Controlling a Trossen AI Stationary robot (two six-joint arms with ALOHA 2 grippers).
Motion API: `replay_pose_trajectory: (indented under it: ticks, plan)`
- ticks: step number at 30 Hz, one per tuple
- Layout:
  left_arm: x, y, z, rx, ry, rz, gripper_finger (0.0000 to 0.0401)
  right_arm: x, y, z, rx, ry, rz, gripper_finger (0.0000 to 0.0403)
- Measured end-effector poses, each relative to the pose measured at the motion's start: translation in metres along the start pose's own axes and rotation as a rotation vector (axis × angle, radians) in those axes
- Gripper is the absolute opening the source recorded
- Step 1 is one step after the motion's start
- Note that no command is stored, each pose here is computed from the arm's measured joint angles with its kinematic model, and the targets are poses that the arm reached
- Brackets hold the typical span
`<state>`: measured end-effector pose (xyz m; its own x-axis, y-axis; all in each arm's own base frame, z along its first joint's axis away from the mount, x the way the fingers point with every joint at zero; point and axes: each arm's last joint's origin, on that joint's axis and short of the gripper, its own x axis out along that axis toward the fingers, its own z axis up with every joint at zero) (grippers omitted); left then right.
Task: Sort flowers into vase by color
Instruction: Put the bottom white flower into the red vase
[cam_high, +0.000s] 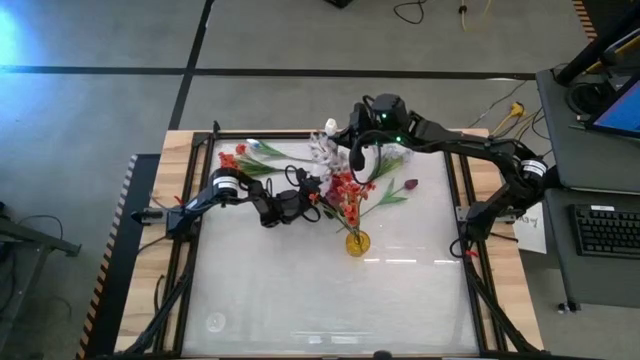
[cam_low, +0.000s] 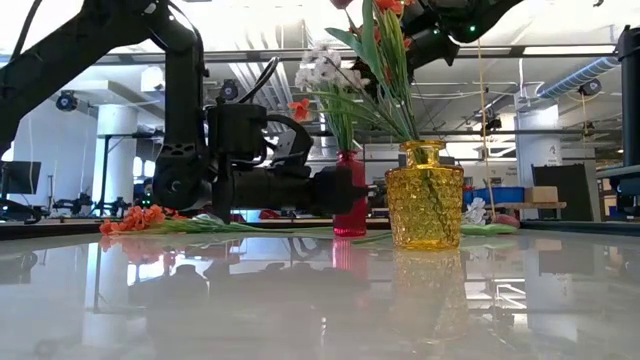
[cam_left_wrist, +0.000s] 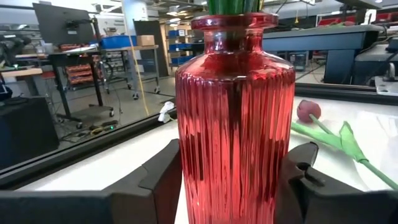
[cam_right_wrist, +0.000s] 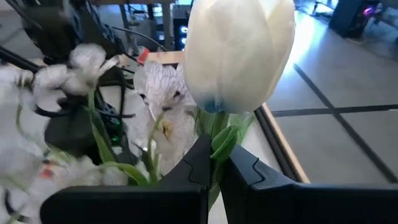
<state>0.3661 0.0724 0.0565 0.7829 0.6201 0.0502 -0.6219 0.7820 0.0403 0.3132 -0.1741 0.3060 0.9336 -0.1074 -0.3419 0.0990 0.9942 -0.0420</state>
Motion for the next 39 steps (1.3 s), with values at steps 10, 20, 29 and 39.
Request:
replay_pose_trajectory:
  ticks: [10,20,29,39]
  plan:
    - [-0.003,0.002,-0.001,0.010,0.006,-0.001,0.0165,0.003,0.000,-0.008,-0.038,-0.007,-0.033,0.0013]
    - [-0.003,0.001,-0.001,0.023,0.006,-0.002,0.0165,0.004,0.001,-0.018,-0.053,0.023,-0.033,0.0013]
    - [-0.004,0.002,-0.002,0.023,0.008,0.001,0.0165,0.001,0.002,-0.013,-0.014,0.009,-0.027,0.0021]
    - [-0.005,0.003,-0.003,0.027,0.015,0.004,0.0165,-0.006,0.000,-0.007,0.080,0.070,-0.028,0.0122]
